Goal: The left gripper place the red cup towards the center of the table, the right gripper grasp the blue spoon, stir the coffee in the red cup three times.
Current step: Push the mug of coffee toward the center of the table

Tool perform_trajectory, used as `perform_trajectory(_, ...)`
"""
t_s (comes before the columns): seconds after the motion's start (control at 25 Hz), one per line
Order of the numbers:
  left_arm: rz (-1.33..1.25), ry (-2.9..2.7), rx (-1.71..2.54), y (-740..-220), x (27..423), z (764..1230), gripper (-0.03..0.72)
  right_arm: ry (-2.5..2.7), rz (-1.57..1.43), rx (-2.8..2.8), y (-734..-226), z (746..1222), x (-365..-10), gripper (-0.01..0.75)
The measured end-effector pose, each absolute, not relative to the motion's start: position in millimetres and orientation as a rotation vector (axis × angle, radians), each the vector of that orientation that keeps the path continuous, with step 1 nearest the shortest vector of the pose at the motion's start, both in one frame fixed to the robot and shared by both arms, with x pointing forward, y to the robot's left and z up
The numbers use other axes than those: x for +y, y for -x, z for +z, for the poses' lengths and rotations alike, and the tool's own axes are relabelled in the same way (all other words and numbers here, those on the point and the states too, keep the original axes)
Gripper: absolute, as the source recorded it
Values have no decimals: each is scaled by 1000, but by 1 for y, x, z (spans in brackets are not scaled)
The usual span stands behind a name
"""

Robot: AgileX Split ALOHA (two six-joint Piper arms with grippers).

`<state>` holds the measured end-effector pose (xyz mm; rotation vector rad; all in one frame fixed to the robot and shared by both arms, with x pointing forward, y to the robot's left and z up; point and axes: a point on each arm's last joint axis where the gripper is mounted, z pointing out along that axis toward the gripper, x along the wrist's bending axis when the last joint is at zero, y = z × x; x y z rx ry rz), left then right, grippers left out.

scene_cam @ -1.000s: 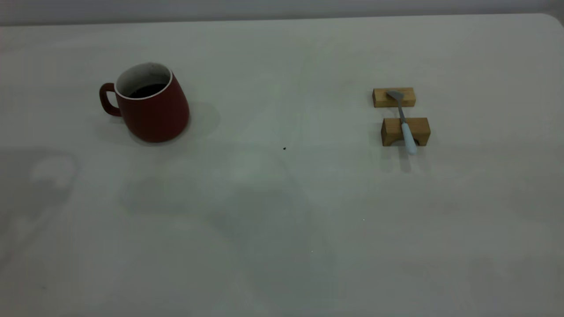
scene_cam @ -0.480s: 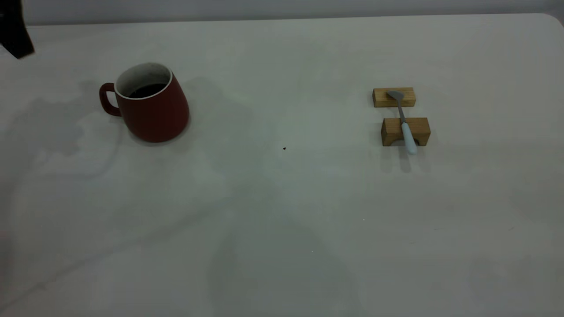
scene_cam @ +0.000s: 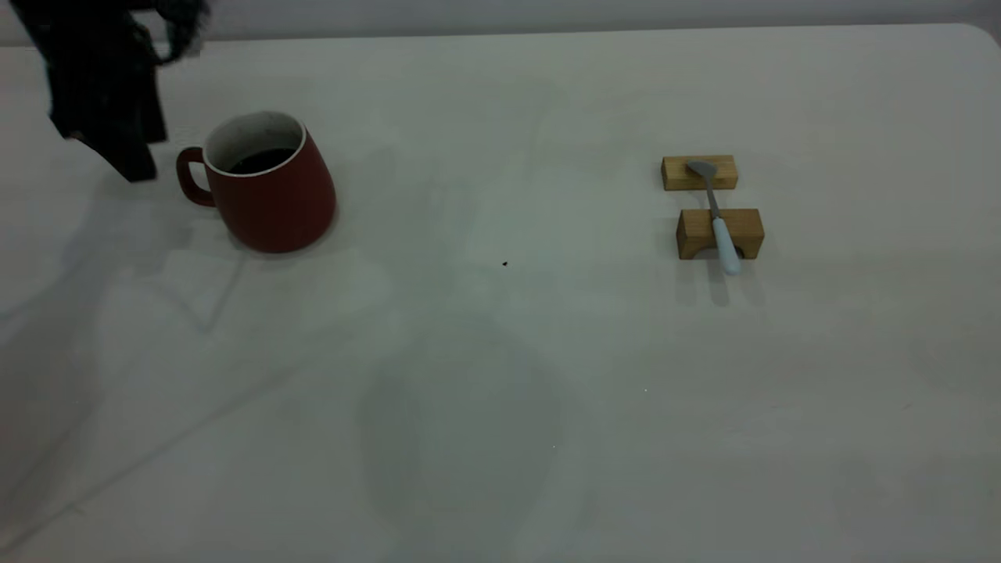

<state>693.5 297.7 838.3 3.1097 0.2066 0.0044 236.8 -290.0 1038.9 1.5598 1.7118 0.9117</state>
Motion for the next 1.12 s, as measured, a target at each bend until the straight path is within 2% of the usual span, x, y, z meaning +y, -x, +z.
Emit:
perform_trajectory(0.56, 38, -3064, 128, -696, 266, 813, 558, -1560, 912, 1712, -237, 1039, -290, 237)
perform_trajectory(1.12, 232, -2956, -6, -696, 178, 810, 558, -1560, 912, 1712, -237, 1039, -290, 237)
